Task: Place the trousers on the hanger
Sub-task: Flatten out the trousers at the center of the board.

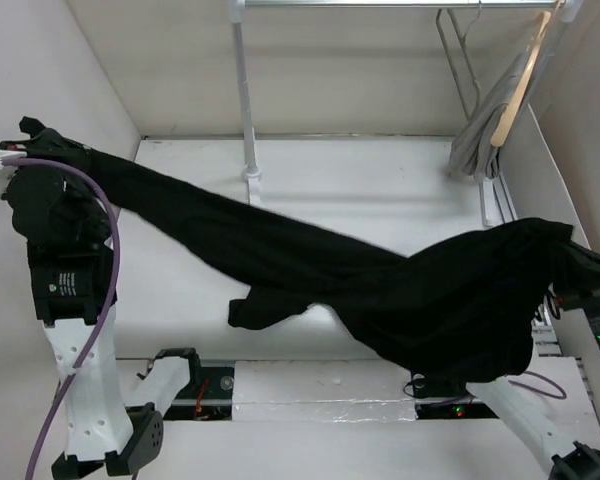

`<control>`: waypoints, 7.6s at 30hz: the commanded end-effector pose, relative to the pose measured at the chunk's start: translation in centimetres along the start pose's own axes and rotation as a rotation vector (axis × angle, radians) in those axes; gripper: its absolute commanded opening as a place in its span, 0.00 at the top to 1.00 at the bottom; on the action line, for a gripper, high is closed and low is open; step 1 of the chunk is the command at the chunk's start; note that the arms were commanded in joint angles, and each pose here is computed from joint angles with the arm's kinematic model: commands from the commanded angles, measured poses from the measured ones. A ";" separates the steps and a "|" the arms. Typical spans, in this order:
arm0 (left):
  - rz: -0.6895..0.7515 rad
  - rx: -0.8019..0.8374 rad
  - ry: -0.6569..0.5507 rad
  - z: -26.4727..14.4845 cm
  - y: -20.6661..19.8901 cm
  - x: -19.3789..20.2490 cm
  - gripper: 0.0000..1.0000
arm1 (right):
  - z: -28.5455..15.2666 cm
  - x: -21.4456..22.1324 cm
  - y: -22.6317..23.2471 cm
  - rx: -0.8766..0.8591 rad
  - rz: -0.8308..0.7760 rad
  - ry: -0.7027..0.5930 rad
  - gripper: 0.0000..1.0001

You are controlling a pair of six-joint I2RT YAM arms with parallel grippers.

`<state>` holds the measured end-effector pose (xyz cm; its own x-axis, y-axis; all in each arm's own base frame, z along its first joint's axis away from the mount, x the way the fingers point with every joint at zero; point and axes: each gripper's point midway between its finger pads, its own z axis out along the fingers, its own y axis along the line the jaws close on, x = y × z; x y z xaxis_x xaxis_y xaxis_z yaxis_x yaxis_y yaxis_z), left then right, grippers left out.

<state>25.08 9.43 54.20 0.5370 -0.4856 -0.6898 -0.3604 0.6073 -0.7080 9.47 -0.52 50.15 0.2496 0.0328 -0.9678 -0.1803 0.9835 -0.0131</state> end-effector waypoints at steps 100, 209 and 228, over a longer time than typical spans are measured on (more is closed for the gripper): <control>0.166 -0.263 0.318 4.2 10.6 13.1 1.00 | 4.6 9.1 -6.4 0.470 -0.223 0.325 0.87; 0.421 0.008 0.805 -9.7 0.4 20.1 1.00 | 8.3 46.7 -2.5 0.130 0.207 1.127 0.27; 0.217 -0.104 0.812 -16.0 12.1 16.8 0.67 | 5.5 41.3 -5.5 0.307 0.137 1.107 0.21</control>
<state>17.36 -1.44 32.13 -0.2894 -0.6431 -0.7090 -0.4513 0.7449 -0.4914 25.90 -2.00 9.98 -0.7697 0.1244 -0.6261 0.0899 0.9922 0.0866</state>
